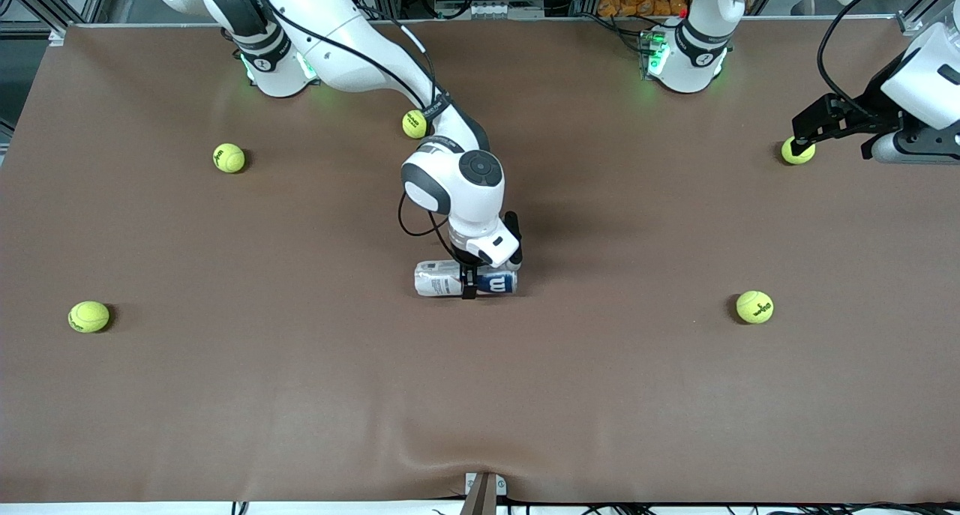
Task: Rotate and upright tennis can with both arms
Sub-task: 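Lower the can onto its side and open the right gripper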
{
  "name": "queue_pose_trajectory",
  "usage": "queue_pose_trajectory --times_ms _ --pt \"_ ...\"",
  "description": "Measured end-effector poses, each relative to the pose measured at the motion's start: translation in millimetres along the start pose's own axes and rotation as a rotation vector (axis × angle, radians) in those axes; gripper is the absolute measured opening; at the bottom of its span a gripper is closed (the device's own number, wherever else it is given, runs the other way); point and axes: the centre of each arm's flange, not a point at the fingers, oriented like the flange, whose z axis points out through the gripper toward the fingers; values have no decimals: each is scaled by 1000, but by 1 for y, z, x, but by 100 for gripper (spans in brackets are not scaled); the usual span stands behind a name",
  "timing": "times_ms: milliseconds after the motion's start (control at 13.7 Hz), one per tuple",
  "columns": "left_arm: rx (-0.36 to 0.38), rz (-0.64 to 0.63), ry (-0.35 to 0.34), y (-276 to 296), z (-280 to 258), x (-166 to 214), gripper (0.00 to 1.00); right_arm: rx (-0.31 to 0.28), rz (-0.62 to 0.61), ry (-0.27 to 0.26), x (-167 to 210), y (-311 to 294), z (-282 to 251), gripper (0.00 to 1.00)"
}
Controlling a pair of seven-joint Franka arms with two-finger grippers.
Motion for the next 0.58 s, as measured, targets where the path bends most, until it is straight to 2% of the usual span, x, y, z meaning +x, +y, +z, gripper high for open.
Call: queue_pose_trajectory --times_ms 73,584 --pt "0 0 0 0 0 0 100 -1 -2 -1 0 0 0 99" --pt "0 -2 -1 -1 0 0 100 -29 42 31 4 13 -24 100"
